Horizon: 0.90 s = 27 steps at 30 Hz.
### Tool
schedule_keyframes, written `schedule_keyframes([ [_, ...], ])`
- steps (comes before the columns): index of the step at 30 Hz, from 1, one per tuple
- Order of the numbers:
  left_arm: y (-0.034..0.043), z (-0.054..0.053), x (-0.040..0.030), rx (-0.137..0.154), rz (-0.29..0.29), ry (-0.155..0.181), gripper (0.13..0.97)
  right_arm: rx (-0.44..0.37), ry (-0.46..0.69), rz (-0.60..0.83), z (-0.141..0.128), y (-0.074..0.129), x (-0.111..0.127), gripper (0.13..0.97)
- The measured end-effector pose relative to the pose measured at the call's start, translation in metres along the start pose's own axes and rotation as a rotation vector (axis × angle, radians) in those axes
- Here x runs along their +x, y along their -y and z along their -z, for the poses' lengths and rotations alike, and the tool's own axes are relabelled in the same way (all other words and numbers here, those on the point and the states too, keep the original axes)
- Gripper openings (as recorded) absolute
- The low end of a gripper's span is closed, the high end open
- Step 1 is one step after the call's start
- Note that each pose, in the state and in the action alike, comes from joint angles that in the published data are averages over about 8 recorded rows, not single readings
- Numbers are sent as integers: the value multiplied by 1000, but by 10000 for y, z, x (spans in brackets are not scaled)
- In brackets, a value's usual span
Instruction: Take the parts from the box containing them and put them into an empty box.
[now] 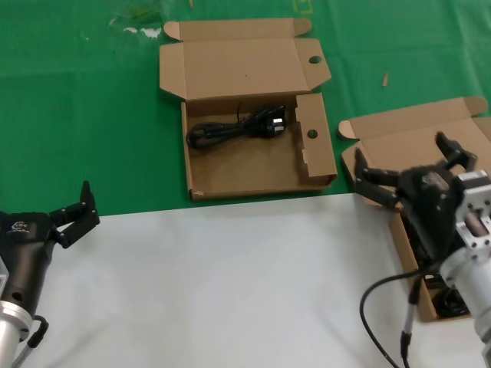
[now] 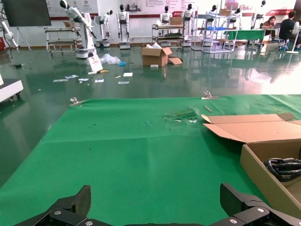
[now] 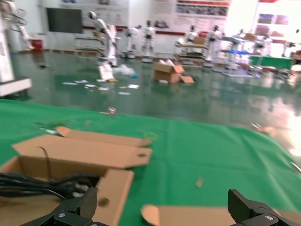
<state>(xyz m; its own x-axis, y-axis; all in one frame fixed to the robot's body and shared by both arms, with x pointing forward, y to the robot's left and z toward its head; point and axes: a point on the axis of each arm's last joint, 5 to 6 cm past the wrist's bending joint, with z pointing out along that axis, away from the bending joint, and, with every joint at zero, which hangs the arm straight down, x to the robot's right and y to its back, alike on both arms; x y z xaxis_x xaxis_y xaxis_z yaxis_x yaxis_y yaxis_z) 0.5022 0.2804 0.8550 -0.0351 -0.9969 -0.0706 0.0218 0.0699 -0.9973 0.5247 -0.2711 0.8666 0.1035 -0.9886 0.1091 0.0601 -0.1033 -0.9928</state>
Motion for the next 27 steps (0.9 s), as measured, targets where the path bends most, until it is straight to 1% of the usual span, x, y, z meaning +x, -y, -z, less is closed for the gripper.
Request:
schedule_keyframes([
  [6,0,0,0,0,0,0,966,-17,-34,-18,89,-56,29,966],
  [27,0,0,0,0,0,0,966,-18,-36,-19,93,-59,31,966],
])
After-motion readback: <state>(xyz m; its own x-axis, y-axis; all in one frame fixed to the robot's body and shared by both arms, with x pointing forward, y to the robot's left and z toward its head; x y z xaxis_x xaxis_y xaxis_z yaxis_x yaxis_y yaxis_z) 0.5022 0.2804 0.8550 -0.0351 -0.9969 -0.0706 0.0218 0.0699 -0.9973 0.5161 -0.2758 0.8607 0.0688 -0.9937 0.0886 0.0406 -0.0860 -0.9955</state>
